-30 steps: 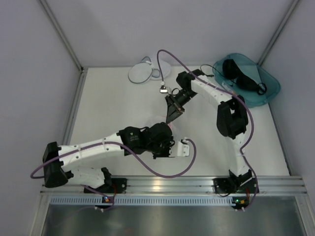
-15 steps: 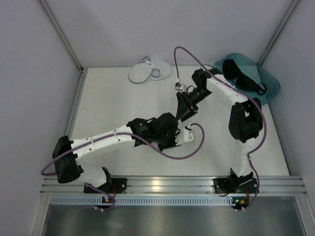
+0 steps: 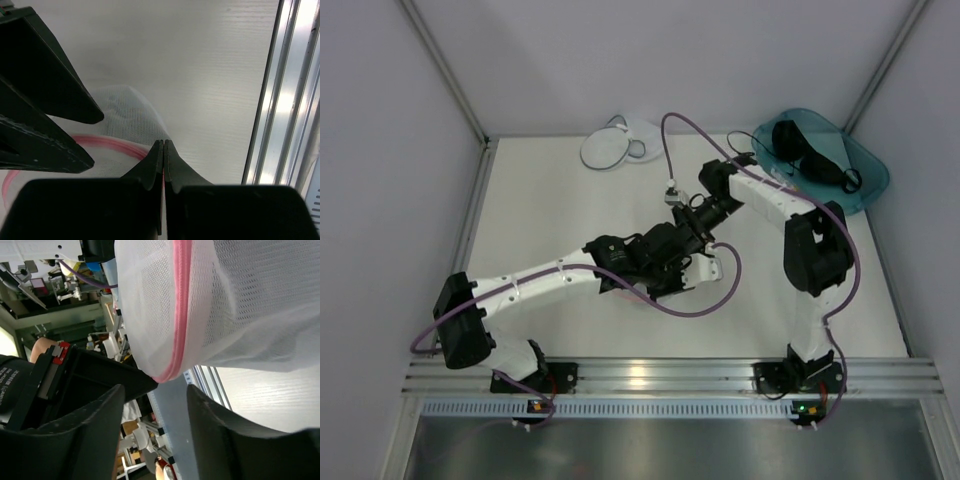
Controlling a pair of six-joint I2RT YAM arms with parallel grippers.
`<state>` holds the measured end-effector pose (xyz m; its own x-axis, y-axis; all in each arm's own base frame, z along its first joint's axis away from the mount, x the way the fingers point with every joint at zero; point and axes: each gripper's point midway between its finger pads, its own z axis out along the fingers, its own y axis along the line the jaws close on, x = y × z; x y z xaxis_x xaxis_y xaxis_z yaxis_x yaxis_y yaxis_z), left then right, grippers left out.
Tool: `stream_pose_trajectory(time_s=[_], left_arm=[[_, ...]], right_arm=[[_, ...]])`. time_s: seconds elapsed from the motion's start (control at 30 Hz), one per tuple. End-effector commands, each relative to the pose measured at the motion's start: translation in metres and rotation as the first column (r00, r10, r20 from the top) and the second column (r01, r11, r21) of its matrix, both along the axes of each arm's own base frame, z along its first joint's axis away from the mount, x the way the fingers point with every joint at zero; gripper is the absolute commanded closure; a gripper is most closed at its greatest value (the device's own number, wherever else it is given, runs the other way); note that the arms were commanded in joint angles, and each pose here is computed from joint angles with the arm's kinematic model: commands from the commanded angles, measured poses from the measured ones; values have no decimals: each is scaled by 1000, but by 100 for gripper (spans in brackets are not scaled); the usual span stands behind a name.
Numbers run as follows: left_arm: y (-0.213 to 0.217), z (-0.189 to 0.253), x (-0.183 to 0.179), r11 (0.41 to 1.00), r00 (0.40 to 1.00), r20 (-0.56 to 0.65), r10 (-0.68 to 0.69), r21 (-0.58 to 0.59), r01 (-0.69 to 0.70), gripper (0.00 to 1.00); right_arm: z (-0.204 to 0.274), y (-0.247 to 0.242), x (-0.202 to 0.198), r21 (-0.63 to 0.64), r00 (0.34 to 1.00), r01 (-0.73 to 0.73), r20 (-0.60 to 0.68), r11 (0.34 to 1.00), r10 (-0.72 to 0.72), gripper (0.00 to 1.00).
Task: Place the bra in the laundry bag and zip it closed
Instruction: Zip the laundry bag at the center of the board.
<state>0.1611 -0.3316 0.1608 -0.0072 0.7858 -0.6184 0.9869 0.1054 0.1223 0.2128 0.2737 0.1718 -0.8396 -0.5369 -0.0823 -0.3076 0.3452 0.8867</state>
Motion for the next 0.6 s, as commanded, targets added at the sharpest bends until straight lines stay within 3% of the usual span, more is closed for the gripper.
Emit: stream_pose_trajectory(time_s=[0.0, 0.07, 0.1, 0.17, 0.43, 0.57], left_arm=[[-15, 23, 9, 997, 999, 43, -6, -82, 9, 100], [-14, 24, 8, 996, 999, 43, -18, -85, 21, 100], [-16, 23, 2, 995, 999, 26, -46, -92, 49, 100], [-14, 24, -4, 991, 995, 31, -91, -98, 93, 100], [16, 7, -51, 970, 971, -39, -236, -71, 233, 100], [21, 1, -56, 979, 977, -70, -200, -58, 196, 100]], right_arm=[[-2, 13, -7, 58, 1000, -25, -7, 998, 26, 49], [-7, 15, -9, 56, 999, -34, -22, 998, 35, 69], [-6, 16, -8, 61, 999, -36, -22, 997, 37, 85], [-6, 16, -6, 62, 999, -43, -26, 997, 45, 98], [-6, 20, 39, 71, 997, -20, 82, 997, 14, 100], [-3, 29, 53, 90, 997, -7, 83, 996, -1, 100]])
